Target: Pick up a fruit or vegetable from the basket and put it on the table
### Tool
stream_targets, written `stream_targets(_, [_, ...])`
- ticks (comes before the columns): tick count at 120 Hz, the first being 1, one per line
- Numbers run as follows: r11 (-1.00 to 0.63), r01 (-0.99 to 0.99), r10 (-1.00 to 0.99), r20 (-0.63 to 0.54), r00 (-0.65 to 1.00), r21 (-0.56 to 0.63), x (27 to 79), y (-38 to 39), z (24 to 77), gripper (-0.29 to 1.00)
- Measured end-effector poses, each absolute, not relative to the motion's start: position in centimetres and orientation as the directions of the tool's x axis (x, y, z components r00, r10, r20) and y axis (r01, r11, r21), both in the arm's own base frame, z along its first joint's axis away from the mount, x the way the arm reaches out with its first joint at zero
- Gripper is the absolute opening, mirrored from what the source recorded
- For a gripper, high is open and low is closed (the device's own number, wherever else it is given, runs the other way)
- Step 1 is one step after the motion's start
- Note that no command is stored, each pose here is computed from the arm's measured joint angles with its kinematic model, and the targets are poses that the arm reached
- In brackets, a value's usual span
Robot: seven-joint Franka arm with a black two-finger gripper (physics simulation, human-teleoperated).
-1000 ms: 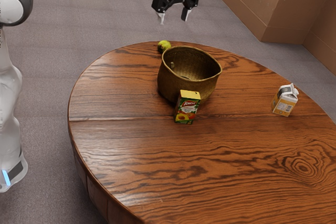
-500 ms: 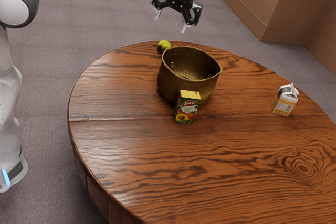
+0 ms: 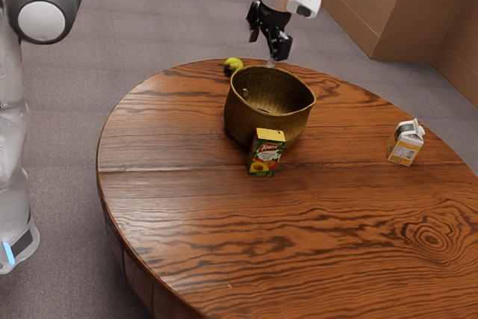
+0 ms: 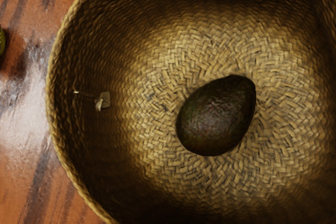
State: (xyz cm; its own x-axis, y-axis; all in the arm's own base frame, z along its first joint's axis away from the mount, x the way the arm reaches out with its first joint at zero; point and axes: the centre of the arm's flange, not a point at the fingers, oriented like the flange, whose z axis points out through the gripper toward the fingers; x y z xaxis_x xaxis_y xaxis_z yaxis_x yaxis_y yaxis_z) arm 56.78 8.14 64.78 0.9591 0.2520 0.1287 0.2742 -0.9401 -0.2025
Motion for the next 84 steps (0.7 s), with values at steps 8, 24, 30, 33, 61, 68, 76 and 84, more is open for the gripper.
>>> stream_targets(8, [-0.947, 0.246, 0.224, 0.127, 0.966, -0.206, 57.2, 10.0, 64.1, 0.7])
stream_targets(24, [-0.966, 0.18, 0.162, 0.113, 0.98, -0.183, 54.8, 12.3, 61.7, 0.7])
stream_targets(30, [-0.971, 0.16, 0.138, 0.127, 0.982, -0.18, 54.3, 12.9, 61.6, 0.7])
stream_targets(33, [-0.973, 0.145, 0.122, 0.135, 0.983, -0.181, 54.3, 12.9, 61.6, 0.7])
stream_targets(61, [-0.975, -0.082, -0.116, 0.157, 0.981, -0.206, 57.8, 6.7, 59.4, 0.7])
stream_targets(68, [-0.969, -0.137, -0.172, 0.161, 0.972, -0.207, 58.4, 4.7, 59.0, 0.7])
stream_targets(76, [-0.959, -0.193, -0.232, 0.183, 0.955, -0.207, 58.1, 2.5, 59.7, 0.7])
stream_targets(84, [-0.951, -0.238, -0.279, 0.215, 0.936, -0.2, 55.3, 0.9, 61.4, 0.7])
